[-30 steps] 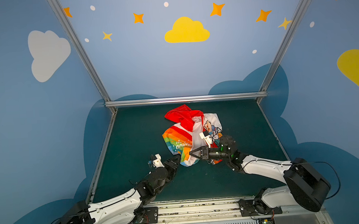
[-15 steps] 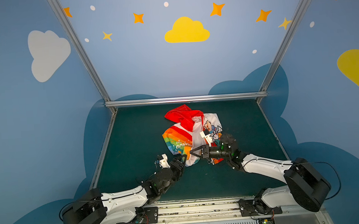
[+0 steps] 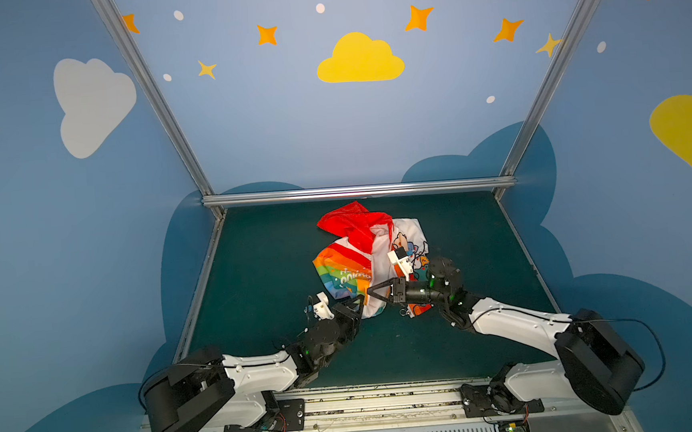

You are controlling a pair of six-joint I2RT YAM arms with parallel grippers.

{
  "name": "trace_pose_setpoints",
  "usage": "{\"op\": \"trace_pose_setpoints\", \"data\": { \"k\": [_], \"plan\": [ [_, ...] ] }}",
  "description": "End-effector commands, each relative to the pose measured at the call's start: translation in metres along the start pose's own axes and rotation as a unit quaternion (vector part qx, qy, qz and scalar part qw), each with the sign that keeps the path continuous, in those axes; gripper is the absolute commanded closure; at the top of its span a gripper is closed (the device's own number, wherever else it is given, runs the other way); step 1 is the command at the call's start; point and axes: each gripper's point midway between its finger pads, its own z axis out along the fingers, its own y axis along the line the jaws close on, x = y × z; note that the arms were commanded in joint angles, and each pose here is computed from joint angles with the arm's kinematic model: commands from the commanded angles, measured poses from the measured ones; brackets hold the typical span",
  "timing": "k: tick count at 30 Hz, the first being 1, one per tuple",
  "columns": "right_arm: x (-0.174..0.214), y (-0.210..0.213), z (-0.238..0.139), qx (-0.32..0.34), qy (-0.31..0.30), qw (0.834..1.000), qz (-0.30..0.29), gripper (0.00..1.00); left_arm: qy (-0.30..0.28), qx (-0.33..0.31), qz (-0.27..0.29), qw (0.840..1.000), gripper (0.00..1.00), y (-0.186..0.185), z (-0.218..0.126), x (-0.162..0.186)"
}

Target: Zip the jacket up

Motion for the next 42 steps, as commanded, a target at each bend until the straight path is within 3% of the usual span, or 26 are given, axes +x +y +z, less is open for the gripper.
{"op": "trace_pose_setpoints", "data": {
  "k": [1, 8, 18, 25, 42],
  "plan": [
    [0.000, 0.007, -0.009, -0.004, -0.007, 1.000, -0.007, 1.00, -0.001, 0.029, -0.004, 1.000, 0.97, -0.017, 0.005, 0.003],
    [-0.004, 0.004, -0.018, 0.007, -0.017, 1.000, -0.010, 1.00, 0.031, 0.029, 0.027, 0.999, 0.97, -0.024, 0.009, 0.019],
    [-0.023, 0.002, -0.015, 0.002, -0.028, 1.000, -0.007, 1.00, 0.048, 0.075, 0.008, 0.996, 0.97, -0.043, 0.004, 0.026],
    [-0.023, -0.001, -0.017, 0.007, -0.023, 1.000, -0.006, 1.00, 0.052, 0.069, 0.008, 0.996, 0.97, -0.041, 0.009, 0.029],
    [-0.020, -0.029, -0.021, 0.082, -0.024, 0.996, 0.004, 1.00, 0.041, 0.084, 0.011, 0.996, 0.97, -0.044, 0.012, 0.034]
  ]
}}
